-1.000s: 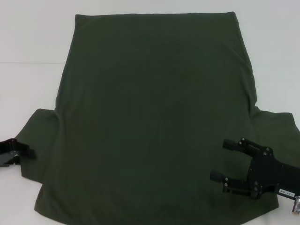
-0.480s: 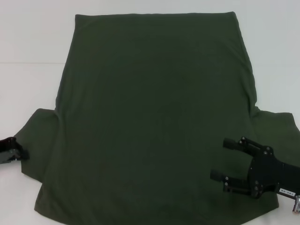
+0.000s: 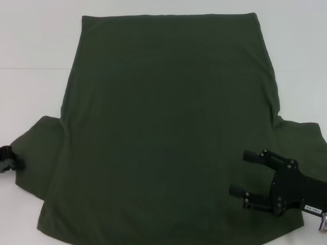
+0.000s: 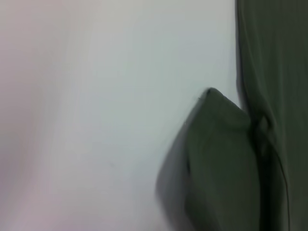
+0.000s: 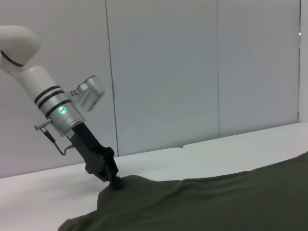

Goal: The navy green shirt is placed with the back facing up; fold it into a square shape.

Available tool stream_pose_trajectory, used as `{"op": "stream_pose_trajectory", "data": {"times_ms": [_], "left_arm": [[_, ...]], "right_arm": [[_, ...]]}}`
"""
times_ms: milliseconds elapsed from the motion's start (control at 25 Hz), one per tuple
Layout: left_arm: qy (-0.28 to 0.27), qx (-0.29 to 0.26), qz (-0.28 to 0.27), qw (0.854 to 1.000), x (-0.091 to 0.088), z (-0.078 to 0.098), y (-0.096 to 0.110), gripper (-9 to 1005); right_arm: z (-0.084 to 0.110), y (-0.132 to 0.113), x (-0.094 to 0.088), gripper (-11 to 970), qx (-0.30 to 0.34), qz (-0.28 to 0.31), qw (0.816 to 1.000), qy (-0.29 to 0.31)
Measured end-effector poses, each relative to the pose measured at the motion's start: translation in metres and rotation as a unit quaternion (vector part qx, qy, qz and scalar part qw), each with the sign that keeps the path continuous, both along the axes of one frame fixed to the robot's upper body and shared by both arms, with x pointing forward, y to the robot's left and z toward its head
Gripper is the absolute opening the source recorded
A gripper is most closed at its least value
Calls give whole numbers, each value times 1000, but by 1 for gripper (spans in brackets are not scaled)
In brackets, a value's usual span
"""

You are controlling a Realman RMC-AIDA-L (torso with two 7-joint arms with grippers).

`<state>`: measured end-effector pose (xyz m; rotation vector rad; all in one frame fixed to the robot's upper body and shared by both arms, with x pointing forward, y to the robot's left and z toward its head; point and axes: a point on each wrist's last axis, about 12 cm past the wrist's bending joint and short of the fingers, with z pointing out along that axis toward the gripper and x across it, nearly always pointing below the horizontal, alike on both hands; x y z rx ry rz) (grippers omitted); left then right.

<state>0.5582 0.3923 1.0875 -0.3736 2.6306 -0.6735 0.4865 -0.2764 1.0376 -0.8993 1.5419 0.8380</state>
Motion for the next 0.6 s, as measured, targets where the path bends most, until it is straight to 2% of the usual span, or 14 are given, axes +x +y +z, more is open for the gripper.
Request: {"op": "stream_pose_trajectory", "data": {"times_ms": [360, 600], "left_arm": [[-24, 33, 27, 999, -2, 14, 22, 20], [-29, 41, 38, 998, -5, 17, 28, 20]], "right_arm": [[1, -1, 1, 911, -1, -1, 1000, -2], [1, -1, 1, 911, -1, -1, 1000, -2]]}}
